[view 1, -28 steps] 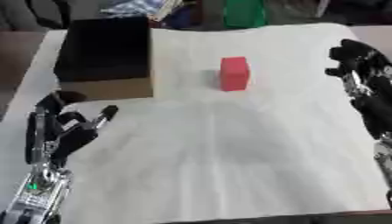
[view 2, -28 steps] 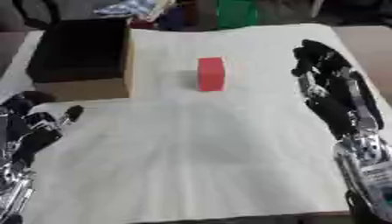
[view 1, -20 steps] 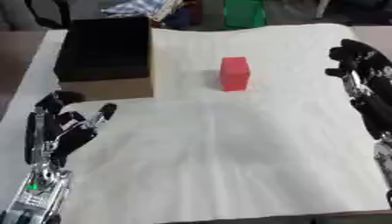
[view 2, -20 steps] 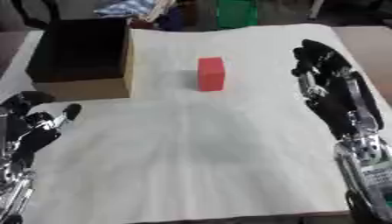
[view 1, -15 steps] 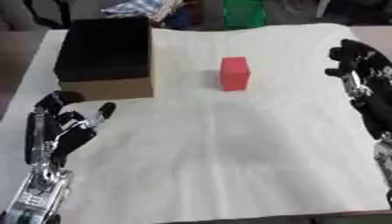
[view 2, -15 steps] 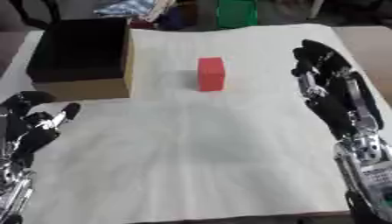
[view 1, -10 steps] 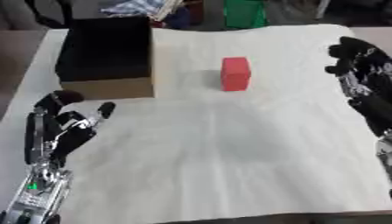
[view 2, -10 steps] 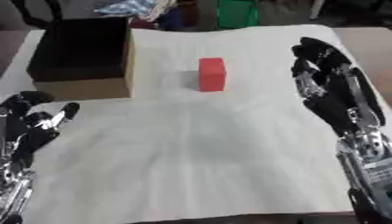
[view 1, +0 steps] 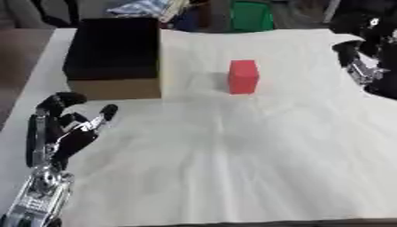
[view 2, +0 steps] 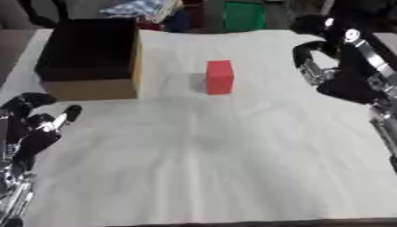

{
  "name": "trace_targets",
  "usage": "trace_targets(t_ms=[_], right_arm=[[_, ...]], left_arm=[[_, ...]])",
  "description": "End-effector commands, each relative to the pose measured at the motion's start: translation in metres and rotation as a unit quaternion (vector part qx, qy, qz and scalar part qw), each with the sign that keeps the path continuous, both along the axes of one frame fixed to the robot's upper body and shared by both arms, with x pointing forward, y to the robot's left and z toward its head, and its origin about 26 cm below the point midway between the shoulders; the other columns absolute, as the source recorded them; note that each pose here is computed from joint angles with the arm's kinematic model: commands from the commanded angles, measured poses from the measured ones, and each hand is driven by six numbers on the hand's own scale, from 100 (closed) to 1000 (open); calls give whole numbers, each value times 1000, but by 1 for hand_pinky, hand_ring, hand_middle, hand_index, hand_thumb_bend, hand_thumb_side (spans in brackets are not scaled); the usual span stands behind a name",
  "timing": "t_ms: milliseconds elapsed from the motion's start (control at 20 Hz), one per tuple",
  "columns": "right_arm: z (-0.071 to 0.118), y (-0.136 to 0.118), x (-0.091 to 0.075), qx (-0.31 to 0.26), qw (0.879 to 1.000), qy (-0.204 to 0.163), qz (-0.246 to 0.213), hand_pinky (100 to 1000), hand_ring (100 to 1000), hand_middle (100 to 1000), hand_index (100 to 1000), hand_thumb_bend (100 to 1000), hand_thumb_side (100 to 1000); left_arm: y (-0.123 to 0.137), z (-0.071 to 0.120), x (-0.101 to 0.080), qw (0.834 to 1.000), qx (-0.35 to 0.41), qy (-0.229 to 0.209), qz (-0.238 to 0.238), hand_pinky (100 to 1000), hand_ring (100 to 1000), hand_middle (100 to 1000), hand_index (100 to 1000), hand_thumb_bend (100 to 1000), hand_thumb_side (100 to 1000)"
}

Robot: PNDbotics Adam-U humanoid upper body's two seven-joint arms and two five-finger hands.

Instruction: Pick up objects on the table and place them in the box.

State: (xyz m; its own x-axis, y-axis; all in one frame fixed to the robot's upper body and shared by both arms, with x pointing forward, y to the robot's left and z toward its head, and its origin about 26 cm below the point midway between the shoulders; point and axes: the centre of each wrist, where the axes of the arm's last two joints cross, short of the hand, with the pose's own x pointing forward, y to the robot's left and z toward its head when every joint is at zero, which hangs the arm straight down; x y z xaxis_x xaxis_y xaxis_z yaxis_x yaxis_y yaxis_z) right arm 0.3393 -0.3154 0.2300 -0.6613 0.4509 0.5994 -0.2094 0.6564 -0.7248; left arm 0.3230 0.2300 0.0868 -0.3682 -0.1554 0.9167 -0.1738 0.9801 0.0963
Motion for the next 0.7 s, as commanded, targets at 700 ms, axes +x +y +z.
trace_targets(t_ms=[700], right_arm=[[7, 4, 99, -202, 978, 45, 32, 833, 982, 874, 905, 451, 417]], left_arm=[[-4, 9, 2, 999, 21, -11, -42, 376, 677, 549, 521, 816, 200]])
